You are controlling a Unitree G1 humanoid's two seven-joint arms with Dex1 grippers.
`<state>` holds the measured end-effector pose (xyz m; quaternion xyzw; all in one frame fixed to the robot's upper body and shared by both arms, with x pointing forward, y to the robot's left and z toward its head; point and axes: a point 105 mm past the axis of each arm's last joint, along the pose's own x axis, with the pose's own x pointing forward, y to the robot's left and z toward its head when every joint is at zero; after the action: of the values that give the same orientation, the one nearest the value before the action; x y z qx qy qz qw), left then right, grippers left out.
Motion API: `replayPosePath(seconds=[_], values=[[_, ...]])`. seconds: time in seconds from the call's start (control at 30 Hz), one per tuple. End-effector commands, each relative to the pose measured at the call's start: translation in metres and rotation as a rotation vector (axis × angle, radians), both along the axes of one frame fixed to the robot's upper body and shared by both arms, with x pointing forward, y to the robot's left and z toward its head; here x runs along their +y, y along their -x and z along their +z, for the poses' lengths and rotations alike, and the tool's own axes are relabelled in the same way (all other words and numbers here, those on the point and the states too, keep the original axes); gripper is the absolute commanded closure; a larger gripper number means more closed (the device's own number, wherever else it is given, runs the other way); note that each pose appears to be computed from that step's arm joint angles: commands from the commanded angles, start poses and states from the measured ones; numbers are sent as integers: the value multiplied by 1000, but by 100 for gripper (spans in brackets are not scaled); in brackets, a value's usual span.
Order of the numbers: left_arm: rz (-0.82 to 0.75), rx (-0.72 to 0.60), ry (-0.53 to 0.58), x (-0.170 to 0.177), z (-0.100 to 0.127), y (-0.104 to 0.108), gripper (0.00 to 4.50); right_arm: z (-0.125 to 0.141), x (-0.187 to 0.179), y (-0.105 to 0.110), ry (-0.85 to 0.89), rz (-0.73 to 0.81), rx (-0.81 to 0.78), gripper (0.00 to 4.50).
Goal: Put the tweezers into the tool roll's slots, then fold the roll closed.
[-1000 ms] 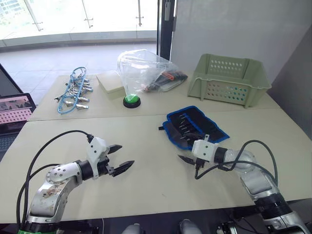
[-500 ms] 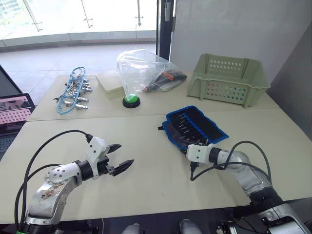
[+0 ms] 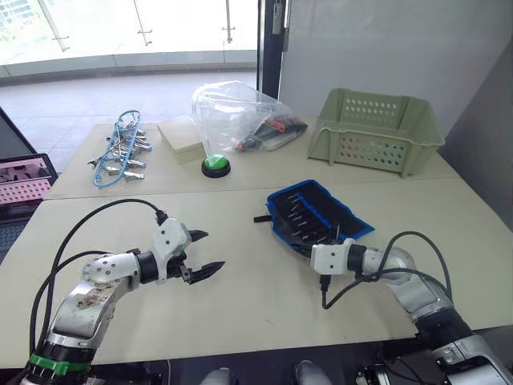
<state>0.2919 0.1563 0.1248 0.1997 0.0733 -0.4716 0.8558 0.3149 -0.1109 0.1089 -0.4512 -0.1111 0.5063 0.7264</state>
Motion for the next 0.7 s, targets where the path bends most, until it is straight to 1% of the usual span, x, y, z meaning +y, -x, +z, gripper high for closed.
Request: replayPosePath(seconds=[0.03, 0.3, 0.33, 0.4, 0.43, 0.57, 0.7], values=[[-117, -84, -98, -13, 3, -6, 0, 15, 8, 20, -76, 110, 5, 446], [-299, -237, -258, -40, 10, -36, 0, 3, 4, 50, -50, 188, 104, 446], [-328, -264, -287, -44, 11, -39, 0, 1, 3, 52, -45, 187, 110, 446], [-390, -346, -399, -53, 10, -51, 0, -3, -1, 56, -33, 175, 122, 446], [-415, -374, -422, -59, 11, -56, 0, -4, -2, 57, -27, 168, 124, 446], [-488, -410, -412, -79, 15, -64, 0, -6, -4, 57, -22, 141, 123, 446], [-545, -431, -433, -89, 14, -68, 0, -7, -6, 57, -24, 113, 119, 446]])
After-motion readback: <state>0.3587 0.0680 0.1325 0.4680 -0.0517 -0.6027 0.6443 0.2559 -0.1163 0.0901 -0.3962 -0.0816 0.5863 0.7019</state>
